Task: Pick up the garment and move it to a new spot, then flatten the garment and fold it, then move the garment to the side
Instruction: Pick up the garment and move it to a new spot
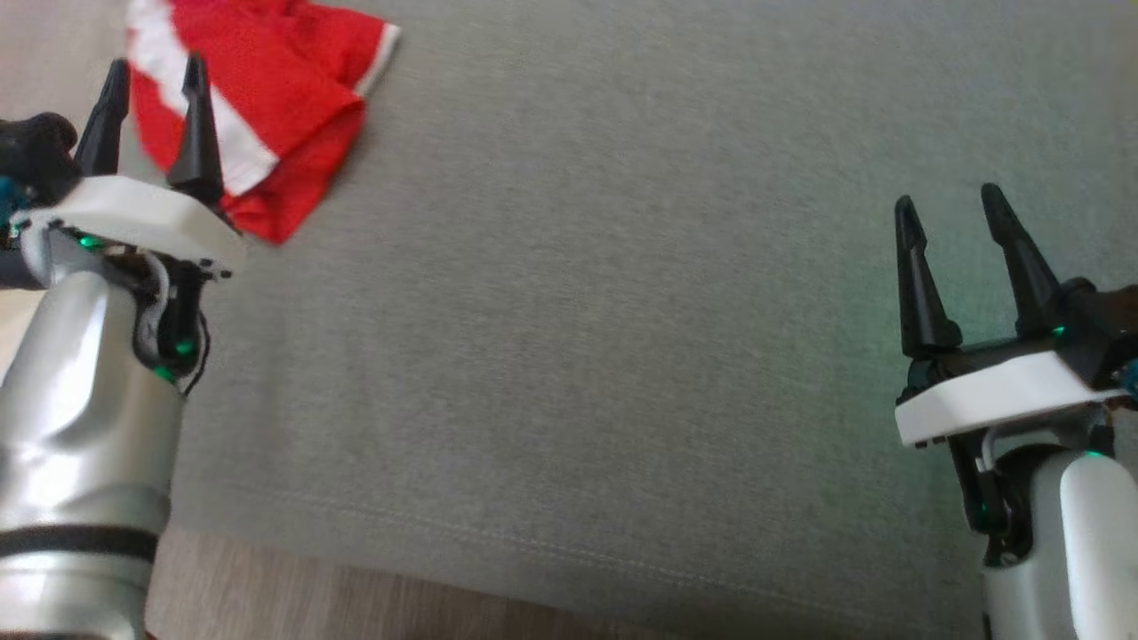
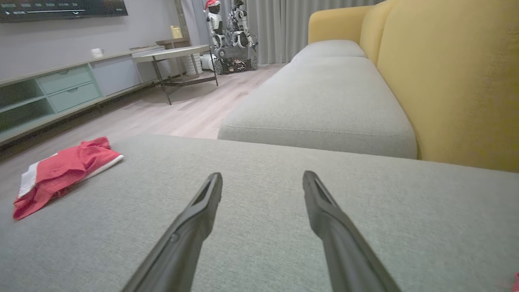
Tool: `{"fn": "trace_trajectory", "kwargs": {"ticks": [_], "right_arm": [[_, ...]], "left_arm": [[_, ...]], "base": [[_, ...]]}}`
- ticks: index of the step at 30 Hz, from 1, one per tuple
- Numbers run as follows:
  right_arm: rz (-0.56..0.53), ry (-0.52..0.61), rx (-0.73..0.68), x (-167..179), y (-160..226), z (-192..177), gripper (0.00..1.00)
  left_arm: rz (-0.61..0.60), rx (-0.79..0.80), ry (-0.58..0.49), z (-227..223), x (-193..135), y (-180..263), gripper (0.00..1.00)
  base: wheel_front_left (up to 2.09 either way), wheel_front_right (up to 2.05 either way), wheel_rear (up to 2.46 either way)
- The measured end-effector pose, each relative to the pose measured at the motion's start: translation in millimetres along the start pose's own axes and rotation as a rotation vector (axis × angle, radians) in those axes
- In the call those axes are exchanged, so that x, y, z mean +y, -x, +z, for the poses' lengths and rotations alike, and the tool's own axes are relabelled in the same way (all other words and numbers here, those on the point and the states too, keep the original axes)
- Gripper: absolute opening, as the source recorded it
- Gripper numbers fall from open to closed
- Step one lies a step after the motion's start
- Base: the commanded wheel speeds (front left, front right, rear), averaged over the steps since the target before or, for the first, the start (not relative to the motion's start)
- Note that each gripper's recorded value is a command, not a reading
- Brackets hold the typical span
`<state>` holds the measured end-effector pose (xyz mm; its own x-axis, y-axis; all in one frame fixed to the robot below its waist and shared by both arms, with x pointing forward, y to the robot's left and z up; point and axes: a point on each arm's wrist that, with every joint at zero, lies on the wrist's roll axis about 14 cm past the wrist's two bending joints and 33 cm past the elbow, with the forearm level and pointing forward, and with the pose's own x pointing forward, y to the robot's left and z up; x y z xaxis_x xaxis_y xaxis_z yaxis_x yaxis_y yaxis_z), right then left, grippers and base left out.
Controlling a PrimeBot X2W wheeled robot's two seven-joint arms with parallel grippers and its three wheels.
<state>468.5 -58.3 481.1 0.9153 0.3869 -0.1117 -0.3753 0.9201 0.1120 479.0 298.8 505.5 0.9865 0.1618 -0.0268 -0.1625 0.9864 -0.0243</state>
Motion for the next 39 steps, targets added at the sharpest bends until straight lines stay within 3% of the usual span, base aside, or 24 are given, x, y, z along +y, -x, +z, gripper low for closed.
{"fn": "trace_trajectory", "kwargs": {"ticks": [9,21,22,23,30,39], "right_arm": [[-0.106,-0.010,0.065,-40.3,9.5,-28.3,1.00],[-0.151,-0.008,0.071,-58.5,10.1,-33.9,1.00],[-0.151,-0.008,0.073,-58.8,10.0,-34.9,1.00],[-0.152,-0.009,0.075,-59.1,9.9,-35.7,1.00],[-0.155,-0.016,0.067,-60.5,9.2,-33.6,1.00],[-0.151,-0.003,0.002,-56.6,11.8,-9.3,1.00]], "left_arm": [[0.007,0.326,0.044,-88.1,-2.4,-36.9,1.00],[0.046,0.438,0.120,-116.8,-5.4,-54.6,1.00],[0.048,0.449,0.125,-118.8,-5.6,-54.7,0.46],[0.048,0.451,0.128,-119.7,-6.2,-55.2,0.00],[0.029,0.422,0.109,-114.0,-8.0,-58.7,0.00],[-0.016,0.174,0.011,-31.3,5.9,-73.8,0.00]], "base": [[0.00,0.00,0.00],[0.00,0.00,0.00],[0.00,0.00,0.00],[0.00,0.00,0.00],[0.00,0.00,0.00],[0.00,0.00,0.00]]}}
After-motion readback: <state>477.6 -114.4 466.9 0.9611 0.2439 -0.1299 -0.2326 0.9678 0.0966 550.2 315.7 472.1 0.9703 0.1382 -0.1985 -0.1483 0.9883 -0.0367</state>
